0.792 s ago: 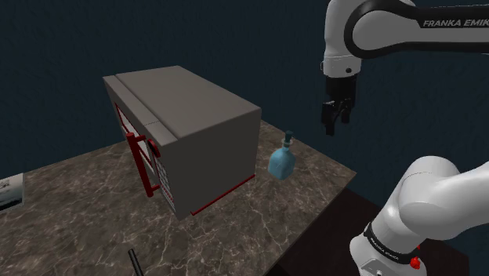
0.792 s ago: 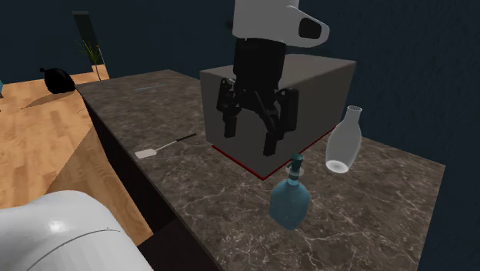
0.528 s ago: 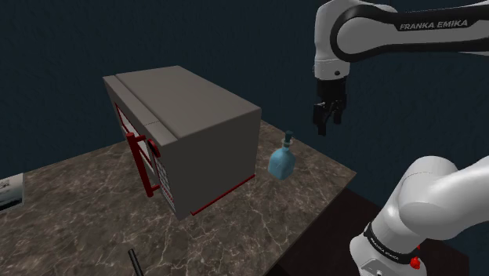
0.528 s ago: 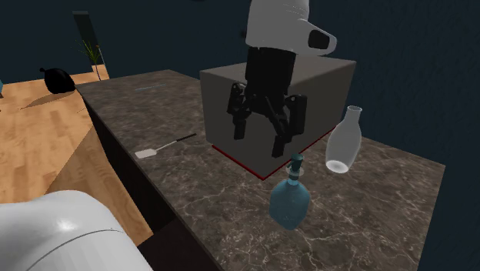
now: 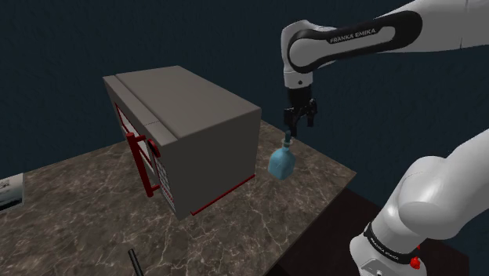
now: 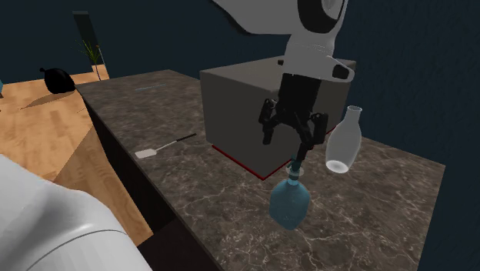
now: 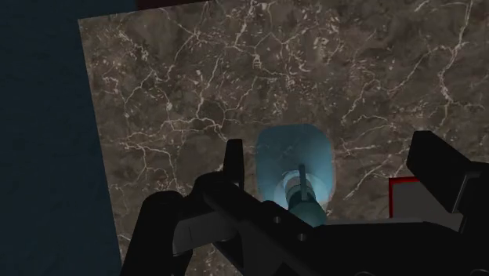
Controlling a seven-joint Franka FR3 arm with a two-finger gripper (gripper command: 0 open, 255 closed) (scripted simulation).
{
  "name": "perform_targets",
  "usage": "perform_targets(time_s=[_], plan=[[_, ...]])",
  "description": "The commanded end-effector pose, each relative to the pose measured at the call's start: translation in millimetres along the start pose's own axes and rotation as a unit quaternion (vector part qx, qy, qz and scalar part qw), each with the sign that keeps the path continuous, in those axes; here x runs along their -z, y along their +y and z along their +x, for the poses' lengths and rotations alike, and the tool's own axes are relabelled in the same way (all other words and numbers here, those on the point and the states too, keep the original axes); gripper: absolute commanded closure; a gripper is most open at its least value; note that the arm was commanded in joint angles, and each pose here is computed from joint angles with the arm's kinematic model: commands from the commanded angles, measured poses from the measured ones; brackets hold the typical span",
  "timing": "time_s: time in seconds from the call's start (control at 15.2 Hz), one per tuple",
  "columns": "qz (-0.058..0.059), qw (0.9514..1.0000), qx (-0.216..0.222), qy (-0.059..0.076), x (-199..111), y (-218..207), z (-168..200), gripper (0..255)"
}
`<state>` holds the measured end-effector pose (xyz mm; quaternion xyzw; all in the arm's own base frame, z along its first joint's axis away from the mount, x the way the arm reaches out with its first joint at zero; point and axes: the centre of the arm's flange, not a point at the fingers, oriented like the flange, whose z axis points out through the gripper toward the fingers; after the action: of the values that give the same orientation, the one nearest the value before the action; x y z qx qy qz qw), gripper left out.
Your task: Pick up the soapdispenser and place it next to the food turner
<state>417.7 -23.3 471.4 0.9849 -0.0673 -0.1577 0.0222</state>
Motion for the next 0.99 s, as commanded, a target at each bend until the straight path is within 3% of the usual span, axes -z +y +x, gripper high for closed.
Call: perform_targets(time_s=[0.0,0.4,0.92], plan=[[0.003,1.0000,-0.005,-0.008,-9,4,30,0],[0.012,0.9992,-0.019,-0.032,-33,6,112,0],[0.012,0.9992,-0.019,-0.032,-73,5,110,0]])
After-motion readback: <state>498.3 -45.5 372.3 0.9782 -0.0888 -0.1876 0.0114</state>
